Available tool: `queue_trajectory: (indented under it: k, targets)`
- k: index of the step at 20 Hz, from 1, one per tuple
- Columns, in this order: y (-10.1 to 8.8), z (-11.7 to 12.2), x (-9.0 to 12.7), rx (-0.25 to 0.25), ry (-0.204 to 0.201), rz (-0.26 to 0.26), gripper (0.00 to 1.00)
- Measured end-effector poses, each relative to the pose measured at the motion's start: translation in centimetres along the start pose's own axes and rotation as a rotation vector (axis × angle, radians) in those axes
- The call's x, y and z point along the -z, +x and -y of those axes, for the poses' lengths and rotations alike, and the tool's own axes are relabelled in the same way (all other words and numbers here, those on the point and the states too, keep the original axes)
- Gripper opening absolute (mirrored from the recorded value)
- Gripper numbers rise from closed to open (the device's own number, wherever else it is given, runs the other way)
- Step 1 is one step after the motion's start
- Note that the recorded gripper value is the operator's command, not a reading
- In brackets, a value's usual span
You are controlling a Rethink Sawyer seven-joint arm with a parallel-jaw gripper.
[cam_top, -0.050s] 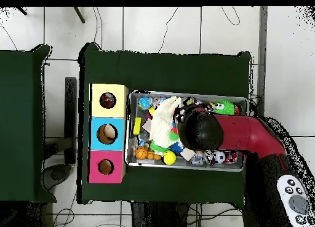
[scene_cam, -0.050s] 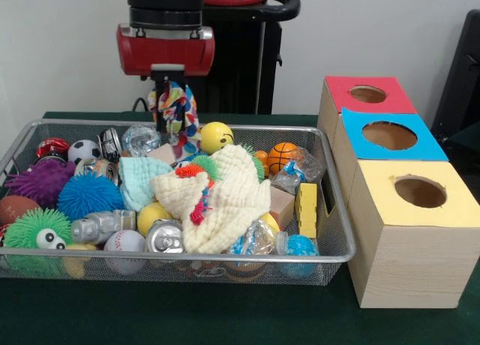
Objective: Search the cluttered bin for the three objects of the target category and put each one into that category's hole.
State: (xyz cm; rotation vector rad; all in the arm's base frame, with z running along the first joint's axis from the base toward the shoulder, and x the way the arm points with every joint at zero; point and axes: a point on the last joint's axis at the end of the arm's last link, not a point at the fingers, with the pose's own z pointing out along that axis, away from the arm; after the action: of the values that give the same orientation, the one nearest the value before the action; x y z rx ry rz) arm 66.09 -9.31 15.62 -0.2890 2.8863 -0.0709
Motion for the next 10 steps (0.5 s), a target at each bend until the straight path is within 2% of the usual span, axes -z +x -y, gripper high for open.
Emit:
queue_trajectory:
  k: [5,8,10]
  targets:
    - [-1.9,-1.9,1.2,-0.002,-0.026,0.029,0.00]
    - [-2.6,-3.3,1.4,0.013,-0.033,0.035,0.00]
    - [-3.3,-5.3,1.5,0.037,-0.042,0.044,0.00]
